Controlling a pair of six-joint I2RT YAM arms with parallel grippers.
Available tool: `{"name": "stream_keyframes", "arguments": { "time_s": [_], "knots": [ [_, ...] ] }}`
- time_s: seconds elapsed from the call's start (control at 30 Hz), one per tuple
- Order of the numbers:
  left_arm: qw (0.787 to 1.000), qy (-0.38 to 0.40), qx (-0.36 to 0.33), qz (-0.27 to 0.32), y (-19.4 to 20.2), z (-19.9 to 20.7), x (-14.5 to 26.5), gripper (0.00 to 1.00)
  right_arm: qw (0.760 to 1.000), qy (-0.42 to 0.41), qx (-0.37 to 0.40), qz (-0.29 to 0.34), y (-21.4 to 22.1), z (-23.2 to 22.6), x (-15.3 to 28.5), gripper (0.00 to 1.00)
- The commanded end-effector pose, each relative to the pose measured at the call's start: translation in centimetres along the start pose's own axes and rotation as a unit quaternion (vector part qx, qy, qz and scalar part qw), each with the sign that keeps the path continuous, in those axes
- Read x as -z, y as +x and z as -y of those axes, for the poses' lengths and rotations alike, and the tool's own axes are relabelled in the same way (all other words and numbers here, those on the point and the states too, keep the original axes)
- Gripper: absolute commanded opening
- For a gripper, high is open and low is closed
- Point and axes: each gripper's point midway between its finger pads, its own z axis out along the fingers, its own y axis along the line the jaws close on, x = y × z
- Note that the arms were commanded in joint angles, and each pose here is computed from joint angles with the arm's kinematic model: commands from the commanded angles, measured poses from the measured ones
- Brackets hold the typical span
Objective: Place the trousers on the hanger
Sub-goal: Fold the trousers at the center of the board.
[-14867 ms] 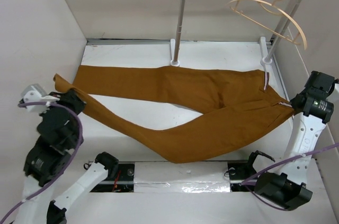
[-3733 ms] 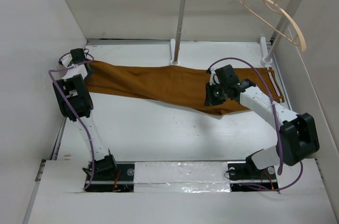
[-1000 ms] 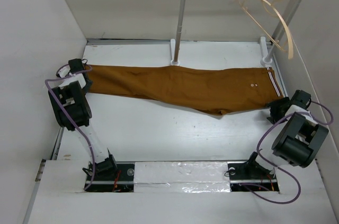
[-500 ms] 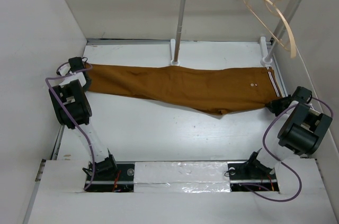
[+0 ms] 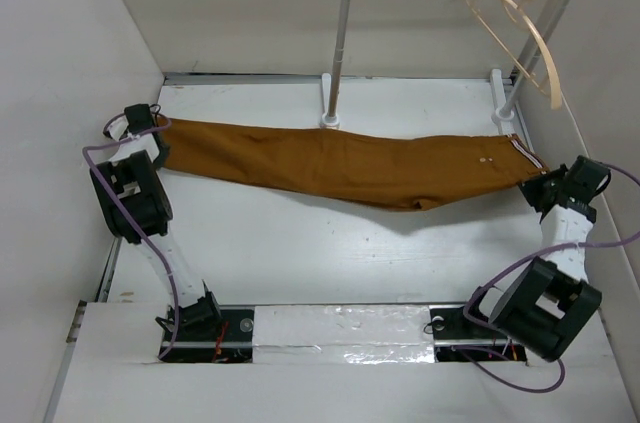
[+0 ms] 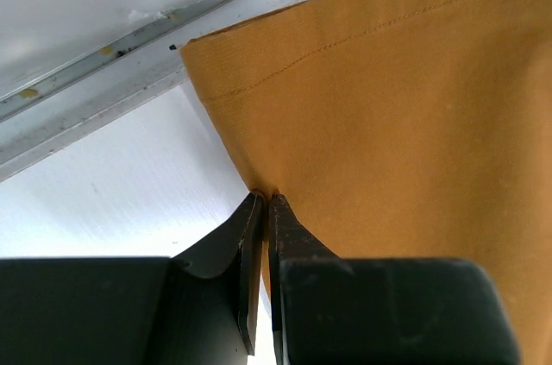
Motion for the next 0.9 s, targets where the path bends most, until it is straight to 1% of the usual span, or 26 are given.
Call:
{"name": "stream_keyframes", "arguments": {
  "time_s": [0.0,0.07,0.1,0.17,0.2,0.23,0.27,0.3,0.33,0.37,0.4,0.43,0.5,0.53,0.6,0.67,0.73,0.77,0.8,0.83,0.87],
  "knots": [
    [0.996,0.021,0.032,0.078,-6.0,-0.2,4.1,0.0,0.997,0.019,0.022,0.068,-3.9,-0.5,2.9,0.0],
    [0.996,0.032,0.038,0.079,-5.8,-0.5,5.3,0.0,0.994,0.002,0.029,0.101,-5.3,-1.9,4.6,0.0],
    [0.993,0.049,0.051,0.092,-6.7,-0.3,7.5,0.0,0.994,0.004,0.028,0.102,-5.3,-2.0,5.2,0.0],
    [0.992,0.061,0.061,0.088,-6.0,-0.8,9.1,0.0,0.995,0.002,0.03,0.099,-5.6,-2.8,6.5,0.0],
    [0.989,0.079,0.075,0.1,-6.7,-0.8,11.2,0.0,0.994,-0.003,0.035,0.099,-6.1,-3.8,7.6,0.0],
    [0.99,0.08,0.076,0.09,-5.5,-1.5,11.5,0.0,0.994,-0.008,0.04,0.102,-6.3,-4.4,8.1,0.0],
    [0.989,0.083,0.081,0.093,-5.2,-2.0,12.2,0.0,0.993,-0.004,0.045,0.111,-6.5,-4.8,8.6,0.0],
    [0.985,0.098,0.092,0.109,-5.6,-2.3,14.1,0.0,0.993,-0.009,0.054,0.108,-6.4,-5.7,9.2,0.0],
    [0.988,0.079,0.09,0.099,-3.6,-4.0,13.5,0.0,0.993,-0.005,0.054,0.105,-6.3,-5.5,9.1,0.0],
    [0.986,0.079,0.095,0.11,-3.2,-5.0,14.3,0.0,0.993,0.005,0.055,0.101,-6.0,-5.2,8.7,0.0],
    [0.986,0.07,0.097,0.114,-2.5,-5.9,14.2,0.0,0.994,0.011,0.051,0.096,-5.6,-4.6,8.2,0.0],
    [0.989,0.035,0.093,0.105,-0.1,-8.3,12.9,0.0,0.996,0.032,0.046,0.076,-4.1,-2.8,7.0,0.0],
    [0.988,0.005,0.102,0.119,0.9,-10.4,12.6,0.0,0.995,0.059,0.037,0.076,-2.9,-0.5,5.9,0.0],
    [0.988,-0.014,0.099,0.114,2.0,-11.6,12.1,0.0,0.995,0.086,0.027,0.052,-0.5,2.2,4.6,0.0],
    [0.987,-0.043,0.098,0.12,2.2,-12.7,11.7,0.0,0.992,0.113,0.012,0.046,0.9,4.4,3.8,0.0],
    [0.986,-0.051,0.099,0.122,1.5,-12.4,11.6,0.0,0.99,0.137,-0.006,0.03,2.2,6.9,3.2,0.0],
    [0.985,-0.066,0.098,0.125,1.0,-12.7,11.7,0.0,0.988,0.156,-0.007,0.013,3.0,8.0,3.1,0.0],
    [0.985,-0.076,0.097,0.121,1.2,-12.9,11.4,0.0,0.986,0.164,-0.004,0.017,2.7,8.3,3.2,0.0],
    [0.983,-0.087,0.097,0.126,1.1,-13.3,11.4,0.24,0.986,0.167,0.006,0.018,2.6,8.3,3.3,0.0],
    [0.984,-0.087,0.096,0.126,1.1,-13.3,11.4,0.39,0.985,0.169,0.009,0.017,2.4,8.3,3.3,0.0],
    [0.983,-0.081,0.098,0.129,0.8,-13.1,11.6,0.52,0.985,0.169,0.013,0.017,2.3,8.3,3.4,0.0]
  ]
}}
